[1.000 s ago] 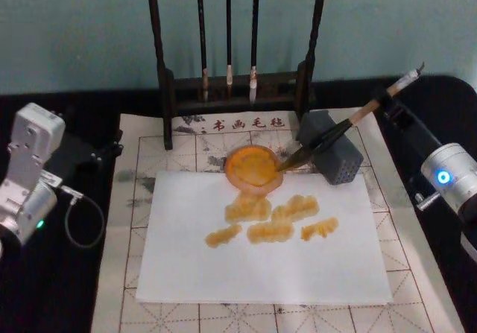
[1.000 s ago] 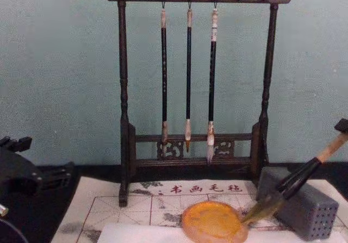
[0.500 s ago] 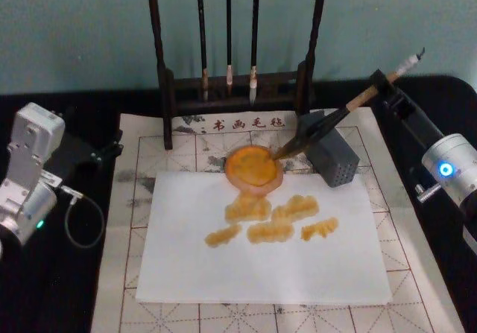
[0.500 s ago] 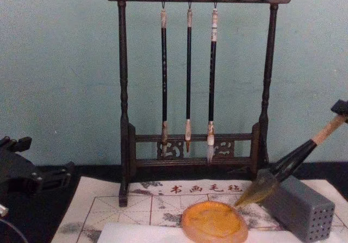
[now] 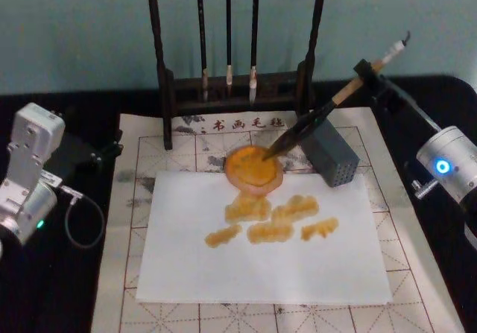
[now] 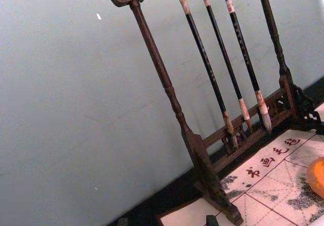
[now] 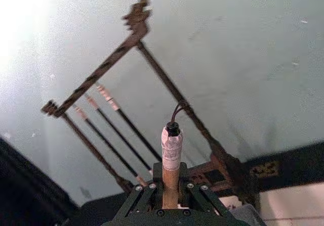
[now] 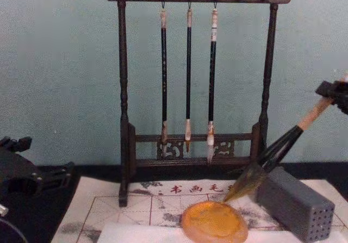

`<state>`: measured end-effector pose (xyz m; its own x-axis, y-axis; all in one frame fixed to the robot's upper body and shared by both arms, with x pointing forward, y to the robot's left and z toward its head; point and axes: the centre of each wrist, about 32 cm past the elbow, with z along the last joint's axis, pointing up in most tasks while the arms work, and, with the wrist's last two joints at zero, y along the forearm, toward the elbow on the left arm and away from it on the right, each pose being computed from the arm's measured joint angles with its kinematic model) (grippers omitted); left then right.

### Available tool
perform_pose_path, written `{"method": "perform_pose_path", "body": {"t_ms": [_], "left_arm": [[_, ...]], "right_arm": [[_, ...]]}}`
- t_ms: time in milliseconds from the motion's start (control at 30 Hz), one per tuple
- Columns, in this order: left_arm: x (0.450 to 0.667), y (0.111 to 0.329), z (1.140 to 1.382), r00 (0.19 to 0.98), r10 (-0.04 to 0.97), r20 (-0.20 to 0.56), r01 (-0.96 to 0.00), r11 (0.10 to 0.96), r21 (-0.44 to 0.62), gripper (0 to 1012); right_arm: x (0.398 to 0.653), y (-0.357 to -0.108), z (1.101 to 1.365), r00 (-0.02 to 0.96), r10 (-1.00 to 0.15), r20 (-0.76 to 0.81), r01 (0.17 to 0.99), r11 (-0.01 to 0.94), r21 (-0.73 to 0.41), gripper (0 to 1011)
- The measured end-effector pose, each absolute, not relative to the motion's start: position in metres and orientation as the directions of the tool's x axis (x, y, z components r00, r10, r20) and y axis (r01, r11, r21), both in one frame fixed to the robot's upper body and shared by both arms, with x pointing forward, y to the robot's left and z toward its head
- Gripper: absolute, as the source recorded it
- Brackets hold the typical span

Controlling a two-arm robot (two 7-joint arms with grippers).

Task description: Pick up the brush from the inkstone, write on the paper, then place the brush back to its original position.

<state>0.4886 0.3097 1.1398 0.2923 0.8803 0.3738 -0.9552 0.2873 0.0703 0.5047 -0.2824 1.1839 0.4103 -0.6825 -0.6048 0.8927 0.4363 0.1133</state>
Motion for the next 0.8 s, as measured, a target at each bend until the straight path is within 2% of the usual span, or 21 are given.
{"method": "perform_pose_path", "body": {"t_ms": [367,800], "left_arm": [[0.489,0.31,1.14,0.292,0.88,0.374,-0.955,0.287,0.07,1001],[0.489,0.31,1.14,0.292,0.88,0.374,-0.955,0.287,0.07,1001]], "right_arm": [[0.5,-0.284,1.188,0.543,-0.687,-0.482,0.824,0.546,0.15,195],[0.478,-0.293,1.186,0.672,-0.659,-0.337,0.731,0.664,0.159,194]]}}
